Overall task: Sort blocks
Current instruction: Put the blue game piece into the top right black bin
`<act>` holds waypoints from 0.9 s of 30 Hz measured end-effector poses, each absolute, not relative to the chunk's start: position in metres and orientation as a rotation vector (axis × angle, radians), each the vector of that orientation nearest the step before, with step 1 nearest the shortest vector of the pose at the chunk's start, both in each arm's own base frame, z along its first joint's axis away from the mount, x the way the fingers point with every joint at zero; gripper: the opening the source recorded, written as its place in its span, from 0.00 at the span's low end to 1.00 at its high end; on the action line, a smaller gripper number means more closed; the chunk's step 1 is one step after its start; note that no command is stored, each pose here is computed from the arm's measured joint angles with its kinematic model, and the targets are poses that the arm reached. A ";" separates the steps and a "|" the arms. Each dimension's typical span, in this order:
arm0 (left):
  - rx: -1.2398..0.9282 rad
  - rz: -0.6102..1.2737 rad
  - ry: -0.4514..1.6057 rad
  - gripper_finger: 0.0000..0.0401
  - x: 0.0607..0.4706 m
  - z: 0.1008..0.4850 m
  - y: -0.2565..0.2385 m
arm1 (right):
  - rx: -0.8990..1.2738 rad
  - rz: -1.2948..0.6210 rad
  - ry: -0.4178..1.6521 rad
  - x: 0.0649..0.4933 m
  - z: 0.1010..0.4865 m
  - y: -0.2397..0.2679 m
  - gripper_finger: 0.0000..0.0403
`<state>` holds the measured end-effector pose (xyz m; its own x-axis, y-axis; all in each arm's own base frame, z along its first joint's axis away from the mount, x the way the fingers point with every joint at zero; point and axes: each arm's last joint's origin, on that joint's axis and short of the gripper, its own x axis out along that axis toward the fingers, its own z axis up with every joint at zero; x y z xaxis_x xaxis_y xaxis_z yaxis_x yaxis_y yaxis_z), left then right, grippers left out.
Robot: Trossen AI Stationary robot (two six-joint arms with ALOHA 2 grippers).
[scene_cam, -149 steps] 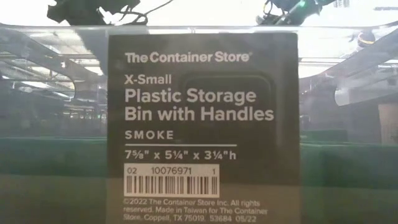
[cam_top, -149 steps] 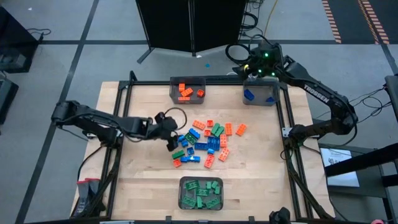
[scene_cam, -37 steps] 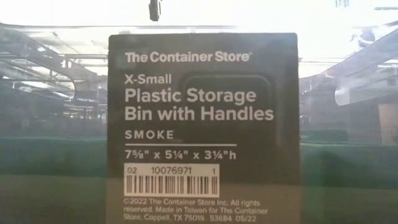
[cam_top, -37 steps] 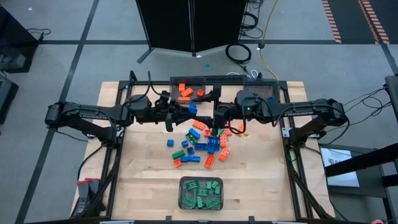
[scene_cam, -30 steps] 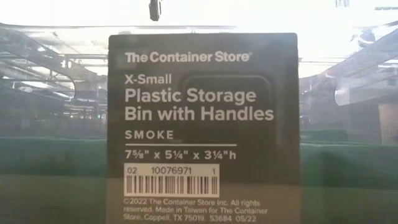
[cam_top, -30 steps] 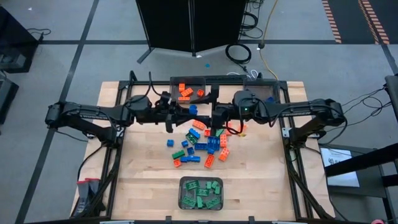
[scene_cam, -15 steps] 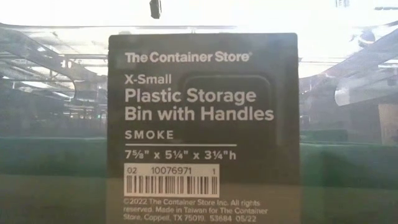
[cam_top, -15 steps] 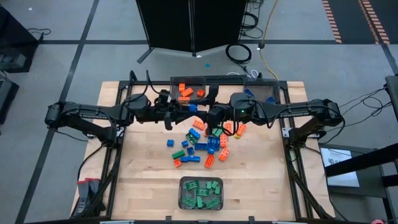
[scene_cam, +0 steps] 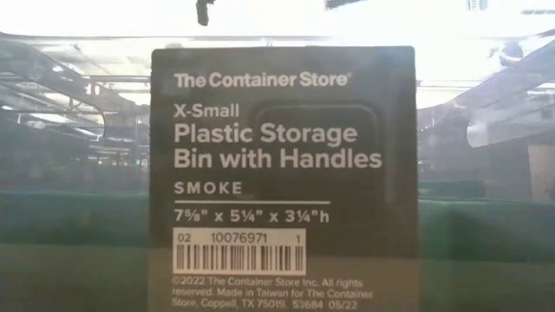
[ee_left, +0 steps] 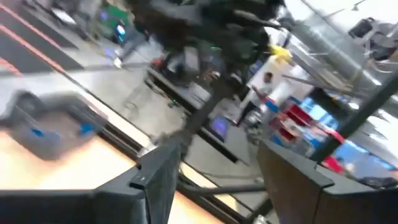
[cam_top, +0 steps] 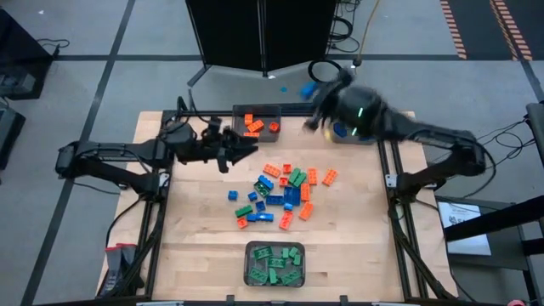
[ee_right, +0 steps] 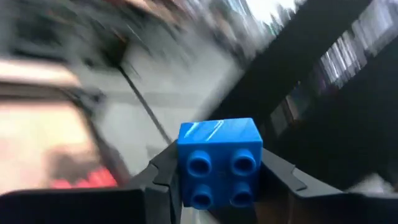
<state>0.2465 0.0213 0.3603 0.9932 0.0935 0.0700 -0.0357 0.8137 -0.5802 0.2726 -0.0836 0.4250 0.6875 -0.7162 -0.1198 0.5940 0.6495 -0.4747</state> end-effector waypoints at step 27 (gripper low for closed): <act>-0.544 0.312 0.045 0.55 0.212 0.355 0.044 | 0.602 -1.282 0.530 0.147 0.184 -0.172 0.30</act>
